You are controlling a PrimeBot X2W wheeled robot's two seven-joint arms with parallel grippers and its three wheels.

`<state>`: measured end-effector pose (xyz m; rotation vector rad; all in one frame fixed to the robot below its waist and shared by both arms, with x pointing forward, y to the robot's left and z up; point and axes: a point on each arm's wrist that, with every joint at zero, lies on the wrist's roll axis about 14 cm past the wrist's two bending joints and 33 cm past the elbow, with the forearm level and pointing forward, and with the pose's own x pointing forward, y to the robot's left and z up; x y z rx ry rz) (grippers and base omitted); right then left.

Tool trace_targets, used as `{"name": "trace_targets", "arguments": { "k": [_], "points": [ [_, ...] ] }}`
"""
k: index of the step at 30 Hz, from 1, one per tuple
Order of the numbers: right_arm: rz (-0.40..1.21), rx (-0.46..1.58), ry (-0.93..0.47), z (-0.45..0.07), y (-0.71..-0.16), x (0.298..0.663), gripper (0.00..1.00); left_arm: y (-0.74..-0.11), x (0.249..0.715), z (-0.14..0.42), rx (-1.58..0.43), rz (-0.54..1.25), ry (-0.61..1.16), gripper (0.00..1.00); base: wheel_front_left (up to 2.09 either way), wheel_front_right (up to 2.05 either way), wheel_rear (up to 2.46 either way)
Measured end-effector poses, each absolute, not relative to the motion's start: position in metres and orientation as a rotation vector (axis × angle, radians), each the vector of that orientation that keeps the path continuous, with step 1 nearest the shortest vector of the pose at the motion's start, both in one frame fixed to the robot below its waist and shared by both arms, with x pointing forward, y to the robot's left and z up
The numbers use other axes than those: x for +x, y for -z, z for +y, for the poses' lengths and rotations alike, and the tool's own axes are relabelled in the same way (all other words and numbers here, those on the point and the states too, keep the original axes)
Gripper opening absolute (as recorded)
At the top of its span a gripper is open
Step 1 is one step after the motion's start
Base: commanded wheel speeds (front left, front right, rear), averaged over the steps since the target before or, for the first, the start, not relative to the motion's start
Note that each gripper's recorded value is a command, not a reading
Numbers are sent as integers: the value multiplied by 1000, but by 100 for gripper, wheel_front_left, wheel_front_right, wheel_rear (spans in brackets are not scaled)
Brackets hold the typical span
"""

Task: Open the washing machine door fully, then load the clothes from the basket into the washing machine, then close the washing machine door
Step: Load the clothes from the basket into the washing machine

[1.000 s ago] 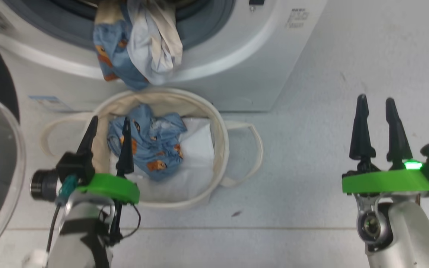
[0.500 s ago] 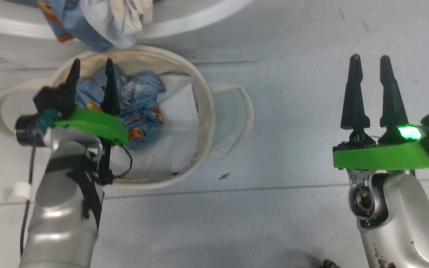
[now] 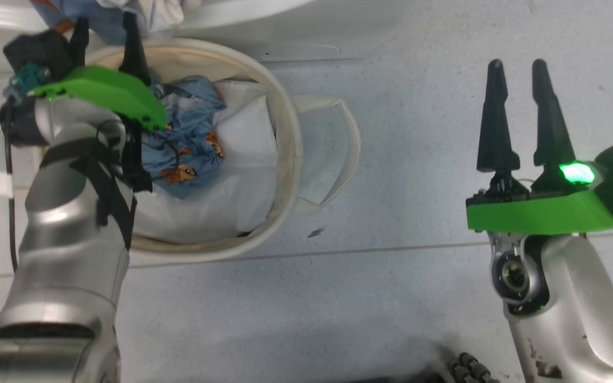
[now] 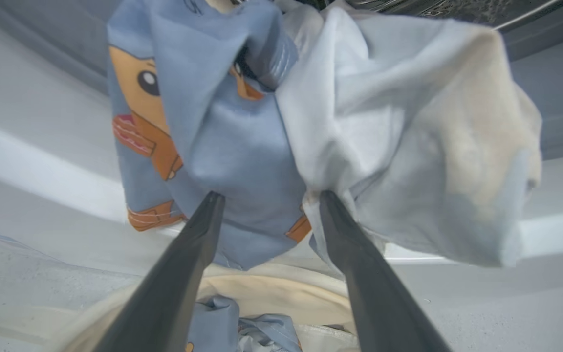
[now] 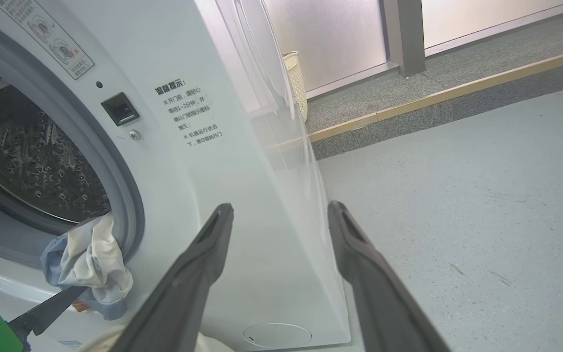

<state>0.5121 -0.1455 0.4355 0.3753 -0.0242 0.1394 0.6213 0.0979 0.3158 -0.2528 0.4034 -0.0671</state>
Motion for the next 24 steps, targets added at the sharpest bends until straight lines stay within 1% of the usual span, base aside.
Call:
{"name": "trace_targets", "arguments": {
  "k": [9,18,19,20,24],
  "points": [
    [-10,364,-116,-154,-421,520,100,-291,632,94,-219,469,59,100,0,0,0],
    [3,362,-115,-154,-411,526,100,-281,641,95,-215,485,51,100,0,0,0],
    [2,363,-115,-154,-411,526,100,-281,642,95,-219,482,53,15,0,0,0],
    [3,363,-115,-154,-410,526,100,-281,642,94,-222,480,57,0,0,0,0],
    [0,366,-117,-153,-411,527,100,-288,644,96,-222,453,67,0,0,0,0]
  ]
}}
